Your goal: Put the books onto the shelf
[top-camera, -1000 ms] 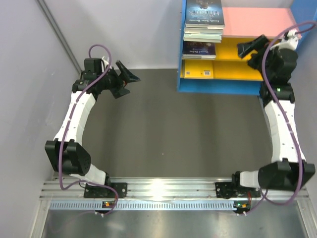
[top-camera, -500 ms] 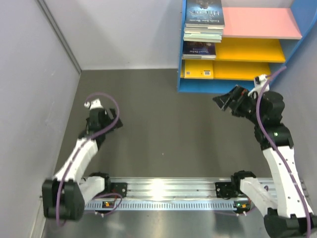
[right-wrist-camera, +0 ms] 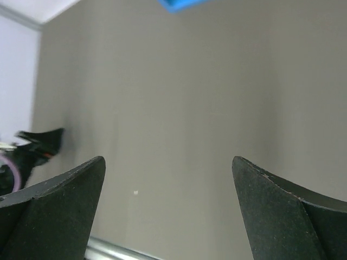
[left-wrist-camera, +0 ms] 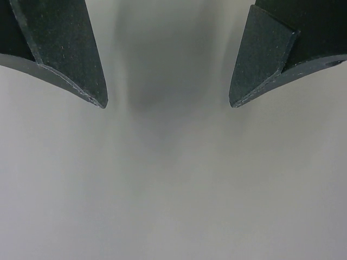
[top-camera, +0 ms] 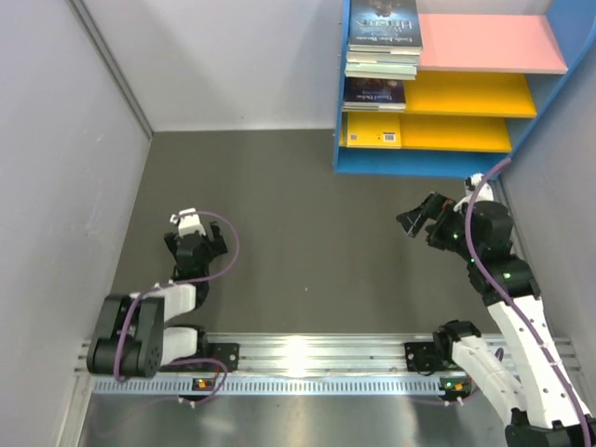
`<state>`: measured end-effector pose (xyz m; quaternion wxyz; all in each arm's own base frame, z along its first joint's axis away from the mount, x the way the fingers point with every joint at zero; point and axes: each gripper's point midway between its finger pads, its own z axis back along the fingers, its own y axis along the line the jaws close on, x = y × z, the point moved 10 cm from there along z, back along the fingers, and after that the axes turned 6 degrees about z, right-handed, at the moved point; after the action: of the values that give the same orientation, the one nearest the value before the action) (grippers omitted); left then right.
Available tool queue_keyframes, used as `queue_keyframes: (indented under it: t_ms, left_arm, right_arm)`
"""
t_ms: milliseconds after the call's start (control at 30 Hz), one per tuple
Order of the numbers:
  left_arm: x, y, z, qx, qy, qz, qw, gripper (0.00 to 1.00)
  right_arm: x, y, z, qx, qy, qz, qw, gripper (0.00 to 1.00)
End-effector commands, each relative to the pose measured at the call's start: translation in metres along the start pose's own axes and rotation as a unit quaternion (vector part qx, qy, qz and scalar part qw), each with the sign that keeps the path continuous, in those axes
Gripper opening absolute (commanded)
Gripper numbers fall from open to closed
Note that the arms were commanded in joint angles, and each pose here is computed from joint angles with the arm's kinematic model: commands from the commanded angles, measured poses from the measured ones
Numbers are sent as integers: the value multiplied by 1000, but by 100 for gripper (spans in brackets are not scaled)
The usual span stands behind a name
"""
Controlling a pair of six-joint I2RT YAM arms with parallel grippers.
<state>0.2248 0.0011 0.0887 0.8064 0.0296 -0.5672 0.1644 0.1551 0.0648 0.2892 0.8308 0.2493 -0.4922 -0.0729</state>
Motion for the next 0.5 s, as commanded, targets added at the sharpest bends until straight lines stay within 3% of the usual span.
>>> queue_keyframes:
  t_ms: [0, 133, 167, 300, 467]
  left_arm:
    - [41, -14, -28, -19, -111, 14, 994, 99]
    - [41, -25, -51, -45, -95, -7, 994, 98]
    - [38, -23, -49, -52, -129, 3, 990, 97]
    - [30, -20, -56, -46, -100, -1, 994, 98]
    - [28, -20, -56, -53, -108, -10, 993, 99]
  right_arm:
    - [-1, -11, -5, -68, -23, 3, 997, 100]
    - [-1, -27, -18, -119, -54, 45, 990, 100]
    - [3, -29, -24, -122, -70, 63, 988, 100]
    - [2, -49, -43, -193, -99, 98, 971, 100]
    - [-14, -77, -70, -262, -119, 116, 951, 100]
